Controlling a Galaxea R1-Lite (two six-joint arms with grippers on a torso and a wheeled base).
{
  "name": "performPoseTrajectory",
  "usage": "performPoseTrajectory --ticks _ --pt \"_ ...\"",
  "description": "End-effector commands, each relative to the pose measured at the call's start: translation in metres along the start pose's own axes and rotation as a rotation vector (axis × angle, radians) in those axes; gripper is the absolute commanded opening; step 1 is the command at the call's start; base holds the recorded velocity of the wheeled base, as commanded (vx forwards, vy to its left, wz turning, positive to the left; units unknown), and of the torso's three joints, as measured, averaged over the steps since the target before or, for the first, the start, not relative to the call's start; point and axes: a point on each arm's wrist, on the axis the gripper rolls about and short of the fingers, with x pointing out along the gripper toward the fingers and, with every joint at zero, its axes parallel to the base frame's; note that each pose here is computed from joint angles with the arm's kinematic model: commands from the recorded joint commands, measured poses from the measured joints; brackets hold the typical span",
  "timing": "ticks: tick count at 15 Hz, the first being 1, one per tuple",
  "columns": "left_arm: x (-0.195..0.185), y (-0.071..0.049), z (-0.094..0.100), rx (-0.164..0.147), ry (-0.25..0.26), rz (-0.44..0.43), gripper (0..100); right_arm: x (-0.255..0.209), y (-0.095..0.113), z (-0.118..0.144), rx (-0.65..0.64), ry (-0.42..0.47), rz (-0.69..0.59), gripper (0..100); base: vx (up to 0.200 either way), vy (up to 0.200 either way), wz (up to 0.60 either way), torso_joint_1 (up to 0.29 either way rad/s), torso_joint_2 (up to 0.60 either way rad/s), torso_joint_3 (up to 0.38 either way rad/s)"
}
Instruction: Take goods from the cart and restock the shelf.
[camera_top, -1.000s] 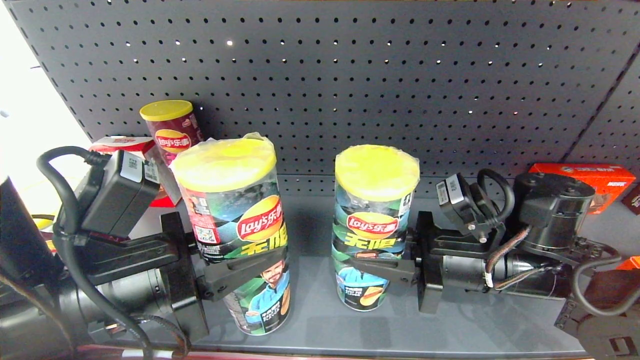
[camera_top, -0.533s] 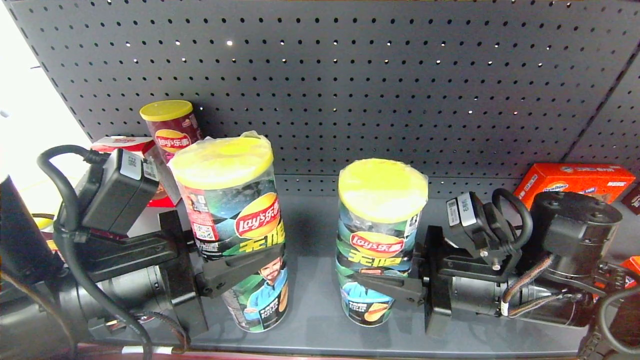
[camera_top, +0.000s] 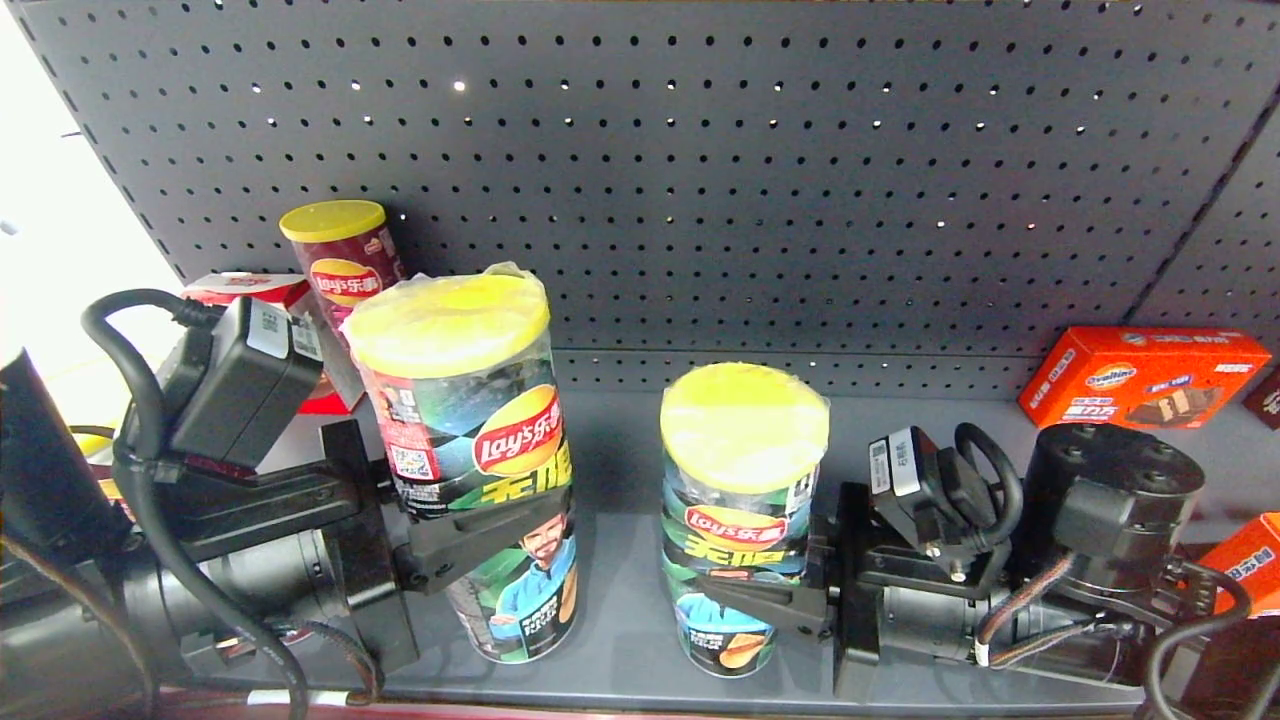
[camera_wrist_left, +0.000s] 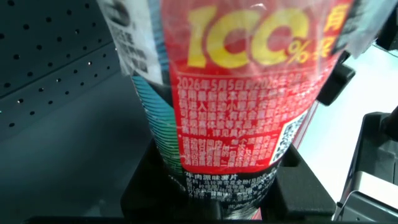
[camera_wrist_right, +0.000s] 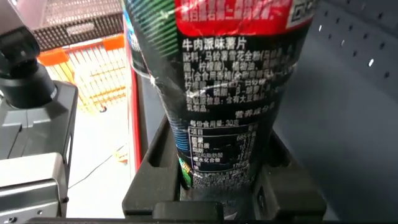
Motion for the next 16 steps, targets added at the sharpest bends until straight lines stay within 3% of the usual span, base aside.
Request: performPoseTrajectory --ticks 1,10,11,16 --pt "0.000 0.000 -0.001 -0.001 0.002 0.001 0 0.004 -0.002 -0.007 0.014 0.023 0.004 0 0.000 0.000 0.00 0.000 0.00 0.000" --pt "0.000 0.001 -0.001 -0.002 0.005 0.006 0 -0.006 -0.013 -0.007 0.008 0.016 -0.012 0 0.000 0.000 0.00 0.000 0.00 0.000" --pt "0.000 0.001 -0.001 -0.002 0.005 0.006 0 -0.007 -0.013 -0.007 0.008 0.015 -0.013 100 0.000 0.000 0.00 0.000 0.00 0.000" --pt "0.000 0.001 -0.001 -0.001 0.002 0.006 0 -0.014 -0.014 0.005 -0.028 -0.029 -0.038 100 0.000 0.000 0.00 0.000 0.00 0.000"
